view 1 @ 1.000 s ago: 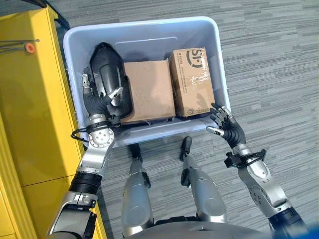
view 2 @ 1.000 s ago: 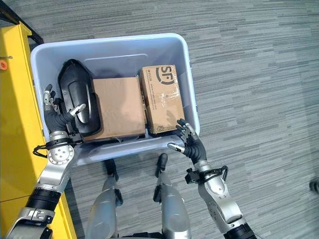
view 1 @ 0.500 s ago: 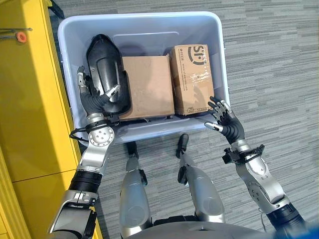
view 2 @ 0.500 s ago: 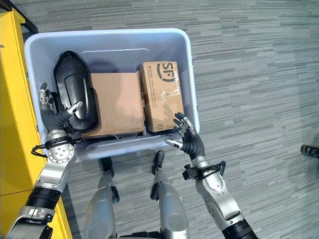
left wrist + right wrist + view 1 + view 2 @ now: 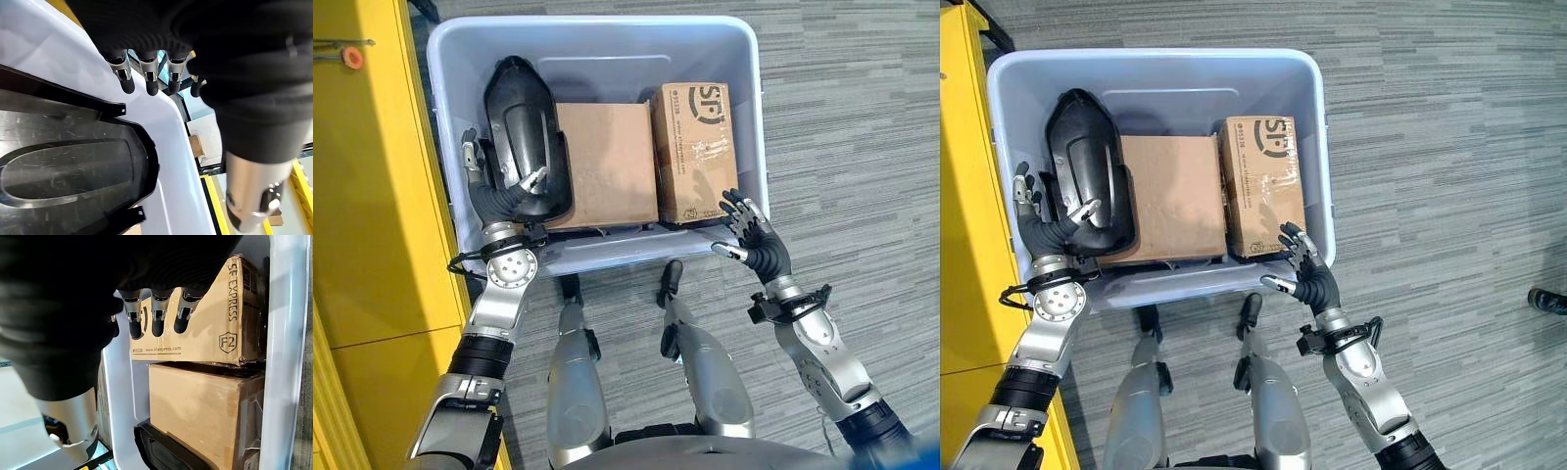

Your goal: Move parts from the plastic box to the shelf.

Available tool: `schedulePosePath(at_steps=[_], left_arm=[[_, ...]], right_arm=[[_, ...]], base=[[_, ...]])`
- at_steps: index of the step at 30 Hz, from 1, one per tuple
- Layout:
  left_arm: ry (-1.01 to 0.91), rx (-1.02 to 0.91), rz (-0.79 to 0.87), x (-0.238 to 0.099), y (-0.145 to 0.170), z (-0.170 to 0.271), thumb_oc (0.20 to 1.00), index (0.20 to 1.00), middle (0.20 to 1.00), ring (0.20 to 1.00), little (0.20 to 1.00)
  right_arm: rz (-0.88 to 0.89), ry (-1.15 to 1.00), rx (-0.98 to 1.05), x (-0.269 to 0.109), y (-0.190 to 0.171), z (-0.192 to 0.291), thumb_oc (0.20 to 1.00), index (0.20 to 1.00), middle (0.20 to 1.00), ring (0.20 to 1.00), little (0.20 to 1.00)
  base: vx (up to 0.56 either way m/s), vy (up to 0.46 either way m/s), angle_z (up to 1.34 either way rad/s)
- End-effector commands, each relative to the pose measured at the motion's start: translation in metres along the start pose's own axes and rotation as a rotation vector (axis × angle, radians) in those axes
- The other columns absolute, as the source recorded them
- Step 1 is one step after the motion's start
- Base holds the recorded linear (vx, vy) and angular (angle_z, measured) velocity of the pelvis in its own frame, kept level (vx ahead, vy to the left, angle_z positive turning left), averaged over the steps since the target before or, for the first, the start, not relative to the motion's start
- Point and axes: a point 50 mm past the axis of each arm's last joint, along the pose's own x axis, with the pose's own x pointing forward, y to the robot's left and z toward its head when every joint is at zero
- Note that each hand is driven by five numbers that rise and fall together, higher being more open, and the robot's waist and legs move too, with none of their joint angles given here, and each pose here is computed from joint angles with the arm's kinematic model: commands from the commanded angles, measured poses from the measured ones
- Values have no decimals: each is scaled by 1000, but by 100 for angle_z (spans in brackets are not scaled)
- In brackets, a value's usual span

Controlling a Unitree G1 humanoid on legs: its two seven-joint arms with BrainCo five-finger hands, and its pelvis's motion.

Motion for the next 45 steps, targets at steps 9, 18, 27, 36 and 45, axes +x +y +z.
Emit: schedulePosePath(at_steps=[9,18,27,36,45], left_arm=[[-41,56,78,16,17,-1,1000,1000,1000,1000,1000],[16,40,146,19,28,-10,1000,1000,1000,1000,1000],[21,19,247,26,45,-10,1000,1000,1000,1000,1000],[2,33,298,30,57,-6,1000,1000,1000,1000,1000],[-3,90,267,40,54,-5,1000,1000,1000,1000,1000]], right_arm=[[23,-138,-18,3,4,23,1000,1000,1000,1000,1000],[29,-147,-11,6,6,24,1000,1000,1000,1000,1000],[30,-151,4,7,7,25,1000,1000,1000,1000,1000],[30,-159,3,8,8,26,1000,1000,1000,1000,1000],[44,-165,4,7,10,28,1000,1000,1000,1000,1000]], base=[[0,0,0],[-3,-5,1],[0,-5,4],[6,4,4],[0,0,0]])
